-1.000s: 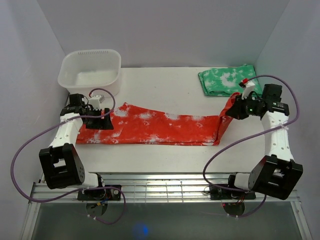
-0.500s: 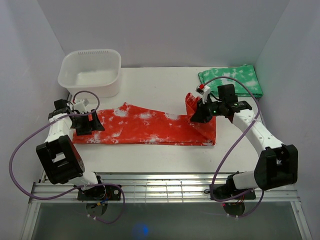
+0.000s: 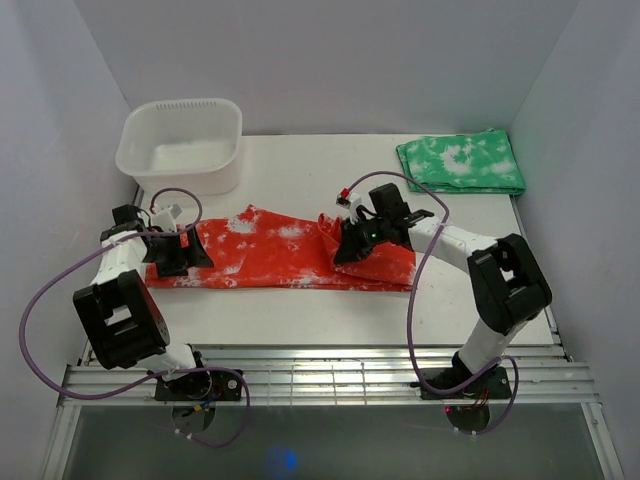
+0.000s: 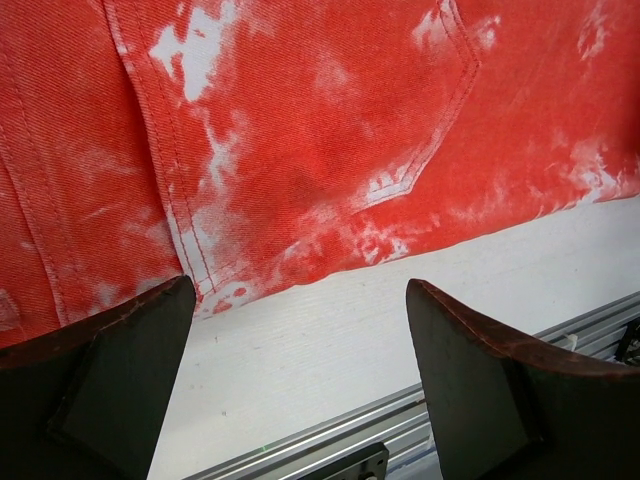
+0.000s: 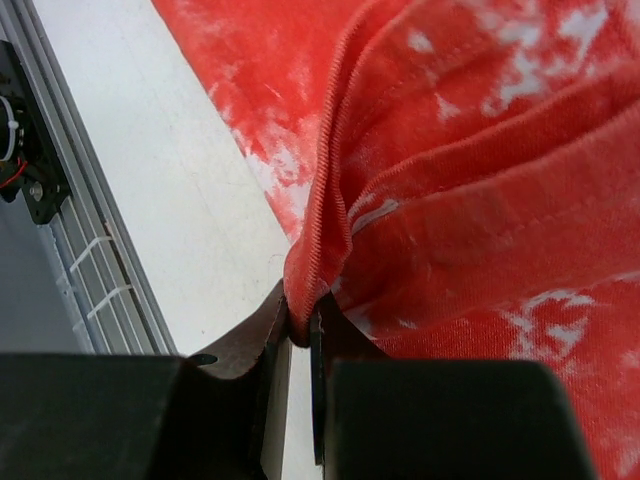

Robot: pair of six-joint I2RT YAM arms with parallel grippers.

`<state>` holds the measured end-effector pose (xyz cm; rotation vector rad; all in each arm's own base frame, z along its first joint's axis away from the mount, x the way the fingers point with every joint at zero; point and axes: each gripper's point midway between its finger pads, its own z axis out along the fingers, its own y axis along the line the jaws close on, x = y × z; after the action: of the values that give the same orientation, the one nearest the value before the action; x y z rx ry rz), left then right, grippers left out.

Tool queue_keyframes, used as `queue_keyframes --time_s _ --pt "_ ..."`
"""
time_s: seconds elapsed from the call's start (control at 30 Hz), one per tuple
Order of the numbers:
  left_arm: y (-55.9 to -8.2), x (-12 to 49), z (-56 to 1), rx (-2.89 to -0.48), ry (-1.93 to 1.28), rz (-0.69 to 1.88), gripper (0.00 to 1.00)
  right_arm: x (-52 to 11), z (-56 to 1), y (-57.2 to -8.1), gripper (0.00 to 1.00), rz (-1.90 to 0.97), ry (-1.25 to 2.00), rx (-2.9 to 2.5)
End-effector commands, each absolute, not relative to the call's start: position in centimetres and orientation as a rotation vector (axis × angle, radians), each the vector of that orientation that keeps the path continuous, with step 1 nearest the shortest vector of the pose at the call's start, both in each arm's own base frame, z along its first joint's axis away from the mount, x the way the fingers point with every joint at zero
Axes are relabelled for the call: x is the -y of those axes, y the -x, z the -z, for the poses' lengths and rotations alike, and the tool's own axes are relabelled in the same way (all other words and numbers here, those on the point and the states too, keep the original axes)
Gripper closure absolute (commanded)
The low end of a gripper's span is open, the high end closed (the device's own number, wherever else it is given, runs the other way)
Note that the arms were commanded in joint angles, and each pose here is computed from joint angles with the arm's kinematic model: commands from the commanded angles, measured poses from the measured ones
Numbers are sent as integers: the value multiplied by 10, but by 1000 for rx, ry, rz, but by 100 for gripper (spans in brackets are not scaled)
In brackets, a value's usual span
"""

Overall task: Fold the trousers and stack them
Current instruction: Fold the trousers

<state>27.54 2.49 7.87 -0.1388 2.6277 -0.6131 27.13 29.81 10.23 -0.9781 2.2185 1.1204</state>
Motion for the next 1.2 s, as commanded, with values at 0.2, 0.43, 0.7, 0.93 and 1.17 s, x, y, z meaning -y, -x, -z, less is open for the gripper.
queue_keyframes --time_s 0.2,0.43,0.7,0.93,1.17 --pt "-275 -19 -78 -2595 124 649 2 -338 -88 -290 92 -1219 923 -2235" --pt "-273 -20 -67 -2620 141 643 2 -345 -94 -289 92 -1254 904 -2238" --pt "-275 -21 -68 -2615 140 639 2 -368 -91 -275 92 -1311 964 -2236" --pt "-276 -18 -73 -2602 123 663 2 -379 -78 -274 50 -1342 1007 -2278" --pt "-293 4 -131 -2385 -29 797 2 -375 -150 -279 31 -1328 1134 -2060"
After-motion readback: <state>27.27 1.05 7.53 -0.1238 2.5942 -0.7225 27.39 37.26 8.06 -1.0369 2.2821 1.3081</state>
